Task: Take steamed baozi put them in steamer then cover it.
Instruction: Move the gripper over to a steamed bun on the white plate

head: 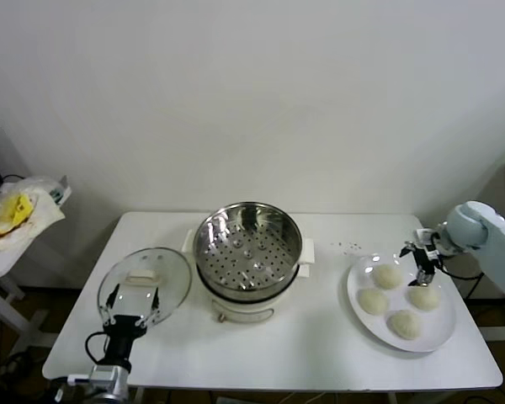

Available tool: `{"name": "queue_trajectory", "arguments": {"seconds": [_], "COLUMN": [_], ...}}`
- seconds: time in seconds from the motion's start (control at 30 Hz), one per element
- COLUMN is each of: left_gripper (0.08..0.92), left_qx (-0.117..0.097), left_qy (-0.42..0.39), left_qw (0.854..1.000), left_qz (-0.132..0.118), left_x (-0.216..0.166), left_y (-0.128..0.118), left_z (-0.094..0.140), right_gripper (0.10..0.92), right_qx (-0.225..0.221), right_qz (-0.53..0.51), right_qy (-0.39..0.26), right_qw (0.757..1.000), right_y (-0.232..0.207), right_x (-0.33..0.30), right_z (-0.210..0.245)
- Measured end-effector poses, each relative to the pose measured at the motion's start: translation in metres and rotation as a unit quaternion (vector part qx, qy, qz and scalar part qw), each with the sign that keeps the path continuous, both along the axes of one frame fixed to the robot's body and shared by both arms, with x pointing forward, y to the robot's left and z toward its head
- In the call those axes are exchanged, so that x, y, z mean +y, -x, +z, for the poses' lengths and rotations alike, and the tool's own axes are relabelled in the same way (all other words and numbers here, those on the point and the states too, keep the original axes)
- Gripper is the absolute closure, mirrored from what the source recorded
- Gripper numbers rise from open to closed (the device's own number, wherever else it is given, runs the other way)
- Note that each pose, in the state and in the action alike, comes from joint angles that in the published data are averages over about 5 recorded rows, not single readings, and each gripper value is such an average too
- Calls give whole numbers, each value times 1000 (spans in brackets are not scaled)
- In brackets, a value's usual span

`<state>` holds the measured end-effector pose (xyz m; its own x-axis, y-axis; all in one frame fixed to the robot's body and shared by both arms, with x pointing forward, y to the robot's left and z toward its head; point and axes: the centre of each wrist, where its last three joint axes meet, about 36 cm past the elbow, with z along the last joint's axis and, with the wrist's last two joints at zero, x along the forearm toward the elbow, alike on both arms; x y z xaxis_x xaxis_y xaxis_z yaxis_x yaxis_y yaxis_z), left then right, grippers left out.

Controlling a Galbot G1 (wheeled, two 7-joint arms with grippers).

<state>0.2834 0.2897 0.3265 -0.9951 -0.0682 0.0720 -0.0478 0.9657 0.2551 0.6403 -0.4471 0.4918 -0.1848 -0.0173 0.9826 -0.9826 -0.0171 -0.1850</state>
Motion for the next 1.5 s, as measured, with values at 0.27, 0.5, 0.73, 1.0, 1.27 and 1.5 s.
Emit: {"name": "queue_trajectory", "arguments": {"seconds": [0.27, 0.5, 0.73, 1.0, 1.27, 1.5], "left_gripper": [177, 177, 177, 177, 177, 177], "left_qx": [5, 6, 8, 11, 11, 13], "left_qy": [-1, -1, -1, -2, -1, -1], "left_qw": [1000, 1000, 1000, 1000, 1000, 1000], "left_qz": [2, 4, 8, 10, 11, 12], "left_x": [2, 3, 5, 7, 8, 8], "left_y": [3, 4, 5, 6, 6, 7], "left_z": [-2, -3, -6, -8, -8, -9], "right_gripper": [200, 200, 200, 200, 277, 317], "right_qx": [20, 32, 37, 44, 44, 41], "right_qz": [19, 27, 33, 39, 43, 46], "right_qy": [19, 34, 43, 51, 54, 53], "right_qw": [999, 999, 998, 997, 997, 997], "right_y": [-19, -25, -30, -32, -34, -34], "right_x": [26, 36, 42, 46, 47, 46], "right_z": [-15, -25, -32, -39, -40, -37]}}
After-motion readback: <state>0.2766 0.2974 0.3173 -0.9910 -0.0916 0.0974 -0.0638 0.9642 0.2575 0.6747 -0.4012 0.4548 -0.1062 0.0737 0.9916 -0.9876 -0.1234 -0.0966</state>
